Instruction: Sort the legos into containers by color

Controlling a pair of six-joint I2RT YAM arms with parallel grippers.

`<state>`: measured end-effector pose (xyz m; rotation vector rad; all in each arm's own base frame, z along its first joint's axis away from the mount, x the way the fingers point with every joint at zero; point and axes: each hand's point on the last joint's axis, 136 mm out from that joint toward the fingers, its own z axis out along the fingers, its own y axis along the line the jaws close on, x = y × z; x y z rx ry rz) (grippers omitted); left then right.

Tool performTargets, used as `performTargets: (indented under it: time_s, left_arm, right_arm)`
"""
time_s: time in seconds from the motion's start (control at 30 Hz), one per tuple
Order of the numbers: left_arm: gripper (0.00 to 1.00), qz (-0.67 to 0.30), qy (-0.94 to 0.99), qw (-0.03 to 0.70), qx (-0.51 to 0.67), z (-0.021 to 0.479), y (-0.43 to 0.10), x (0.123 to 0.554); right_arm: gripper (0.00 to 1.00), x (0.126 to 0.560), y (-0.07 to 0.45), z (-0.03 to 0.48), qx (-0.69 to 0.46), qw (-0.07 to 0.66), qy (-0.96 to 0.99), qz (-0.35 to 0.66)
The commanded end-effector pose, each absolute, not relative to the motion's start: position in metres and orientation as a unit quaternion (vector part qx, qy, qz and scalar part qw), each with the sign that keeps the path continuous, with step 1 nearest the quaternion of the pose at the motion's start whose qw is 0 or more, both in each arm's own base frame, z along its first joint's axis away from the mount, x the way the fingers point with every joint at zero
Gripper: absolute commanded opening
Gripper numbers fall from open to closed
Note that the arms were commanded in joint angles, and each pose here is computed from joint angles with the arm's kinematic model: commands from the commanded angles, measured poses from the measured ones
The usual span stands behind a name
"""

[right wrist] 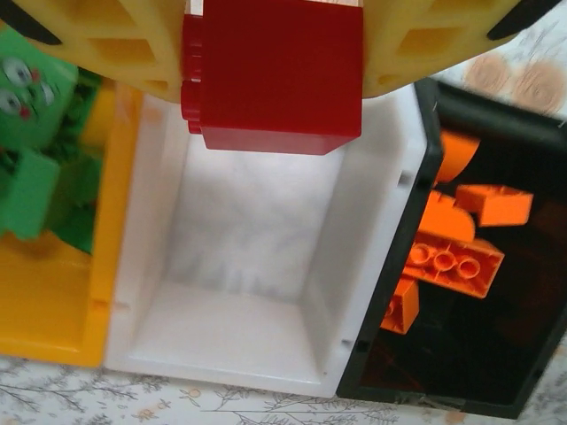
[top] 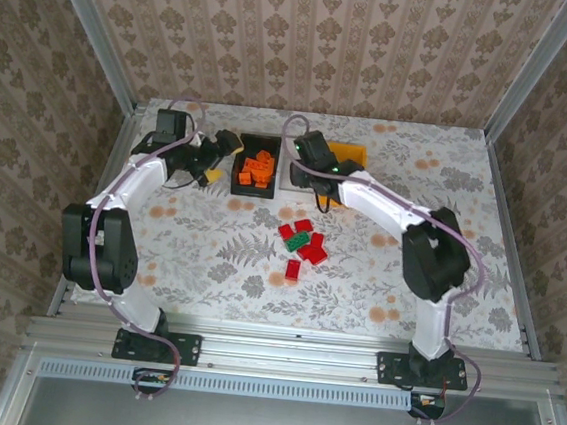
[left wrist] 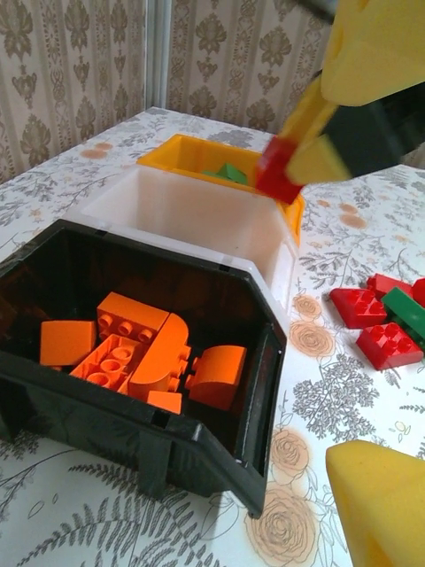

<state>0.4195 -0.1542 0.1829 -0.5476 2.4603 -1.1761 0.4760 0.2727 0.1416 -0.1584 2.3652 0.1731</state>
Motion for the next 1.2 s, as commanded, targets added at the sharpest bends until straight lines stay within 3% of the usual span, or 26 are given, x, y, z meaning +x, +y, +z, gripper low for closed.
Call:
performTargets:
  time_s: [0.0, 0.07, 0.2, 0.4, 0.57, 0.83, 0.97, 1.17]
  left_arm:
    - [0.99, -0.425, 0.868, 0.177, -0.186, 0.188, -0.156, 0.42]
    - [0.99, -0.426, 0.867, 0.18, -0.183, 0.191, -0.157, 0.42]
    - [0.99, -0.426, 0.868, 0.185, -0.178, 0.195, -0.157, 0.42]
    - [0.99, -0.428, 0.868, 0.186, -0.172, 0.198, -0.16, 0.418]
    - [0.99, -0.431, 0.871, 0.18, -0.155, 0.199, -0.176, 0.411]
    - [0.98, -0.422, 0.878, 0.176, -0.142, 0.196, -0.194, 0.401]
    - [0.98, -0.42, 0.88, 0.172, -0.142, 0.192, -0.195, 0.4]
    - [0.98, -0.419, 0.881, 0.17, -0.137, 0.191, -0.199, 0.399]
  right_arm:
    - [0.37, 0.489, 0.27, 0.124, -0.094, 0.335, 0.937, 0.039]
    - [0.4, 0.497, 0.274, 0.122, -0.102, 0.333, 0.937, 0.032]
    - [0.58, 0.502, 0.276, 0.128, -0.111, 0.331, 0.937, 0.025]
    - [0.61, 0.495, 0.274, 0.159, -0.109, 0.352, 0.929, 0.035]
    - [0.61, 0.43, 0.268, 0.167, -0.094, 0.371, 0.923, 0.05]
    - [0.72, 0.272, 0.27, 0.107, -0.049, 0.322, 0.943, 0.073]
    - [0.74, 0.246, 0.281, 0.084, -0.048, 0.289, 0.953, 0.081]
    - [0.75, 0.241, 0.286, 0.056, -0.036, 0.267, 0.96, 0.075]
